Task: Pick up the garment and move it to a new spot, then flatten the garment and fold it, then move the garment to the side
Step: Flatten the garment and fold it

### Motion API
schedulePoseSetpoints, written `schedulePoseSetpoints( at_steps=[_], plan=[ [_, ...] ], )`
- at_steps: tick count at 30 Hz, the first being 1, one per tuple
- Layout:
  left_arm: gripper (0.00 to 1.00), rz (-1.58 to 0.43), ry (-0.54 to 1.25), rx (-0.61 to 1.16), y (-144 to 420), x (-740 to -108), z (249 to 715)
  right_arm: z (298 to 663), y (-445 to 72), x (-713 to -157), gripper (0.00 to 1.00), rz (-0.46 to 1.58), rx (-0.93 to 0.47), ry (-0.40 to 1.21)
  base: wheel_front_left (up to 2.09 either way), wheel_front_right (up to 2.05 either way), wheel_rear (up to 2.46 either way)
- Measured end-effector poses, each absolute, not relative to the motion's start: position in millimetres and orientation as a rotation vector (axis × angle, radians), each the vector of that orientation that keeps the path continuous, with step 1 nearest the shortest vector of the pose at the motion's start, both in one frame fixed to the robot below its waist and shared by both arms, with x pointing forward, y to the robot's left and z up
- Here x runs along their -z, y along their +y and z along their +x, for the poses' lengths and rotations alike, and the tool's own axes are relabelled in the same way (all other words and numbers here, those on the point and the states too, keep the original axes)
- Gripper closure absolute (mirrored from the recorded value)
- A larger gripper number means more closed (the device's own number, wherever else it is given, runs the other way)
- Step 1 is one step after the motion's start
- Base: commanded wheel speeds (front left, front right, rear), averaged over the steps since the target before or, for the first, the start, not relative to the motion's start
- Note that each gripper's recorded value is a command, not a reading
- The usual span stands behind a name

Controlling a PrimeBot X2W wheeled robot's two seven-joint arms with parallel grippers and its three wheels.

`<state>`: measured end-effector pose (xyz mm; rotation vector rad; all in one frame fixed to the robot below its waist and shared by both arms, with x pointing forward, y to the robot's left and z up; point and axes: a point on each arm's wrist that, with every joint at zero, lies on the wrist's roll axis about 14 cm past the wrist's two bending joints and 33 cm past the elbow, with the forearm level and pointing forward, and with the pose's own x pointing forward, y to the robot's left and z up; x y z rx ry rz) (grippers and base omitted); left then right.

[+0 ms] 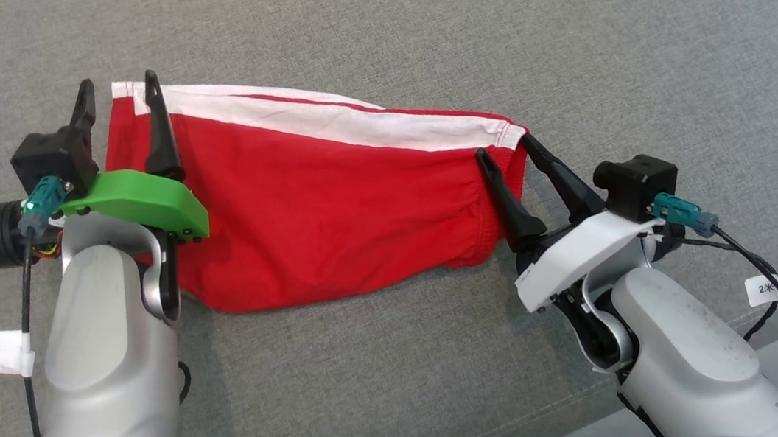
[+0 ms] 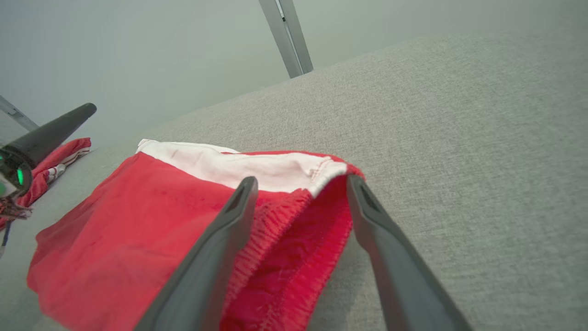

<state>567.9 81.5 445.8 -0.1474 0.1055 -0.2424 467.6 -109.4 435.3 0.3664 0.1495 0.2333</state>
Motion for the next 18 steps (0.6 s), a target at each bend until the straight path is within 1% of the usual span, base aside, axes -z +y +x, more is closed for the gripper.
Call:
schedulePoseSetpoints(
  at_steps=[7, 18],
  plan=[
    [0.0, -0.144, 0.128, 0.234, 92, -442, 546, 460, -119, -440, 0.0, 0.316, -0.208, 0.127, 0.0, 0.0, 0.0],
    [0.0, -0.168, 0.192, 0.196, 113, -430, 500, 433, -132, -438, 0.0, 0.299, -0.16, 0.138, 0.0, 0.0, 0.0]
  ],
)
